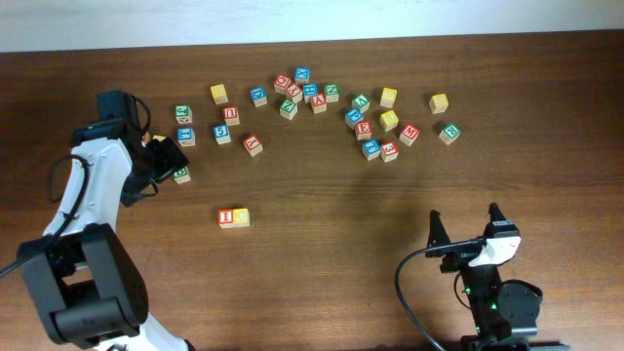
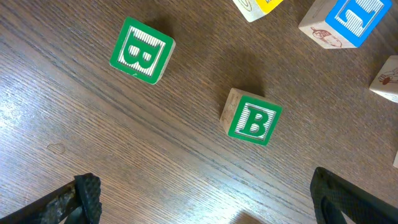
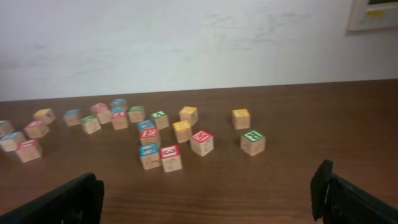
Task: Spell out ICRA
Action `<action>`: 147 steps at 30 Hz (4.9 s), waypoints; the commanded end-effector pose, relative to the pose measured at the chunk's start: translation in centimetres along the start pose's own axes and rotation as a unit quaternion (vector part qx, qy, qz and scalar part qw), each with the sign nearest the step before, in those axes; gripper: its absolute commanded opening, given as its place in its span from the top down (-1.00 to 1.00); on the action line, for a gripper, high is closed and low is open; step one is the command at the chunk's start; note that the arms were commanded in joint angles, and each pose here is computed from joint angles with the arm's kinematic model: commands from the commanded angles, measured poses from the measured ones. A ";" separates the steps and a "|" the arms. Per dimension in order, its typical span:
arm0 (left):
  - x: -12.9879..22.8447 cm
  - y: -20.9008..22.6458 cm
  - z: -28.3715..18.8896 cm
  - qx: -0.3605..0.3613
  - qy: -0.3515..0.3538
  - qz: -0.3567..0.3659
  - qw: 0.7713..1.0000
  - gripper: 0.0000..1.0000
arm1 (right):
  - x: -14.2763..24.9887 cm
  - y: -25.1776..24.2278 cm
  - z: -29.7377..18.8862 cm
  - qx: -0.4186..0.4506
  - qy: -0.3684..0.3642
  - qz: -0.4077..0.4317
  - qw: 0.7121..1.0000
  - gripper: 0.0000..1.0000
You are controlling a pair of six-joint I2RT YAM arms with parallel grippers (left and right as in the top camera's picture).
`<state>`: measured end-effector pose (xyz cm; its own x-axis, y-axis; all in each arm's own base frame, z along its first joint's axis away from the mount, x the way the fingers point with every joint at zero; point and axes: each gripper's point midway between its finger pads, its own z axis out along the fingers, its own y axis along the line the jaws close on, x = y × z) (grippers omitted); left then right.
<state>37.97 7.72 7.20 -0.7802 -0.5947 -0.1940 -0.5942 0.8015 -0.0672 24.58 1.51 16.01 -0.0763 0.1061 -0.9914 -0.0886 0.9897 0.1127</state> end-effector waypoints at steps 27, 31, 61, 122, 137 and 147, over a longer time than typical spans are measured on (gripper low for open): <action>-0.2 -0.2 -0.1 0.006 0.000 0.001 1.000 -0.98 | -16.3 7.9 -1.6 -0.155 0.201 0.070 0.965 -0.97; -0.2 -0.2 -0.1 0.006 0.000 0.001 1.000 -0.98 | -18.1 8.1 -1.5 -0.146 0.251 0.088 0.953 -0.96; -0.2 -0.2 -0.1 0.006 0.000 0.001 1.000 -0.98 | -13.8 2.4 9.2 -0.007 0.366 0.101 0.925 0.92; -0.2 -0.2 -0.1 0.006 0.000 0.001 1.000 -0.98 | 9.9 -12.3 23.6 0.229 0.470 0.177 0.834 -0.18; -0.2 -0.2 -0.1 0.006 0.000 0.001 1.000 -0.98 | 10.2 -10.1 24.0 0.212 0.477 0.164 0.837 -0.11; -0.2 -0.2 -0.1 0.006 0.000 0.001 1.000 -0.98 | 10.6 -11.0 22.6 0.247 0.494 0.148 0.820 0.08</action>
<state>37.98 7.65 7.20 -0.7806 -0.5948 -0.1921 -0.5936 0.8017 -0.0704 47.18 -5.36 2.78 -0.8191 0.4575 -0.3460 0.4531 0.8860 0.0988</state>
